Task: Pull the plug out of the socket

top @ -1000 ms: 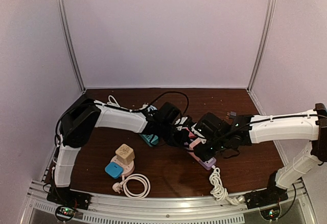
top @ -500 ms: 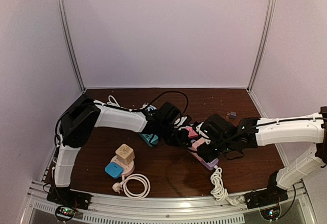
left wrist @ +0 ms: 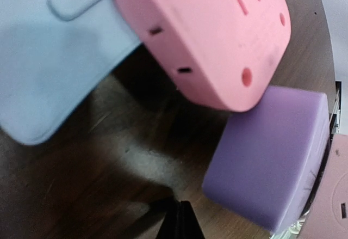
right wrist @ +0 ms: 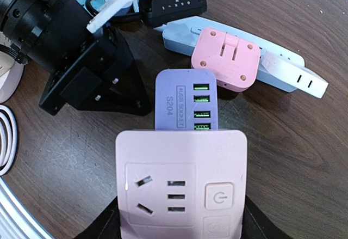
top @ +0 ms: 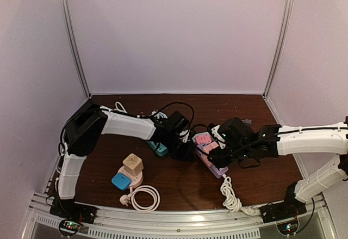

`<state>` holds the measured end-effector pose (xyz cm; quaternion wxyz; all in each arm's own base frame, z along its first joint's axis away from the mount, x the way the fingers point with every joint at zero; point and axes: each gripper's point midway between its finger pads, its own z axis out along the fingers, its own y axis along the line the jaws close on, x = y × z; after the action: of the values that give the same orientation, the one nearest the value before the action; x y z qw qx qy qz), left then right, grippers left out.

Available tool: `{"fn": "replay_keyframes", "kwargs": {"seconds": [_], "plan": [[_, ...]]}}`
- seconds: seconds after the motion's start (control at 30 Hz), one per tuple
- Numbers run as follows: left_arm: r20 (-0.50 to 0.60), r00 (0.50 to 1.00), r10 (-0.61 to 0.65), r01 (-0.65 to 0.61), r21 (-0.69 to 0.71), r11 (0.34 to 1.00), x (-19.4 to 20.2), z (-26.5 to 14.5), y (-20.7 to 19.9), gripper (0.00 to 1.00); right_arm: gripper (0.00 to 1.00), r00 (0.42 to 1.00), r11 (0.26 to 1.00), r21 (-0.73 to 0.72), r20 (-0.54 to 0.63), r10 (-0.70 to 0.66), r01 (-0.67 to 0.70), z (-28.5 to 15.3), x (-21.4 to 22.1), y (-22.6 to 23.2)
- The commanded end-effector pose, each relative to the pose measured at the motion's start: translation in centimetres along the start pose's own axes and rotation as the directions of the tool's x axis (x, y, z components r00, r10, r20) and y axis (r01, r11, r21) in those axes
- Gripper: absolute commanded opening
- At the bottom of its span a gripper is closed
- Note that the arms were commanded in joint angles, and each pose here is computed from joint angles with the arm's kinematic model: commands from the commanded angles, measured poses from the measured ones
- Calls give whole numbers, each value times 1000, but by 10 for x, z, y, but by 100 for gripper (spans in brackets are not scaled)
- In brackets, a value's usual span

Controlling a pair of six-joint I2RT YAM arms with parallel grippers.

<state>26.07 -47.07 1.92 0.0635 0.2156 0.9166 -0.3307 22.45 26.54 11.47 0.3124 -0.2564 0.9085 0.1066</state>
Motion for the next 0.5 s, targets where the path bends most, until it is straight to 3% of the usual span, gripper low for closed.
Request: {"fn": "replay_keyframes", "kwargs": {"seconds": [0.0, 0.23, 0.47], "plan": [[77, 996, -34, 30, 52, 998, -21, -42, -17, 4, 33, 985, 998, -11, 159, 63, -62, -24, -46, 1], [173, 978, -119, 92, 154, 984, -30, -80, -33, 20, 34, 974, 995, -28, 204, 95, -91, -40, -61, 1], [242, 946, -214, 130, 320, 938, -49, -95, -52, 50, 34, 953, 985, -81, 253, 166, -150, -51, -86, 10]]}}
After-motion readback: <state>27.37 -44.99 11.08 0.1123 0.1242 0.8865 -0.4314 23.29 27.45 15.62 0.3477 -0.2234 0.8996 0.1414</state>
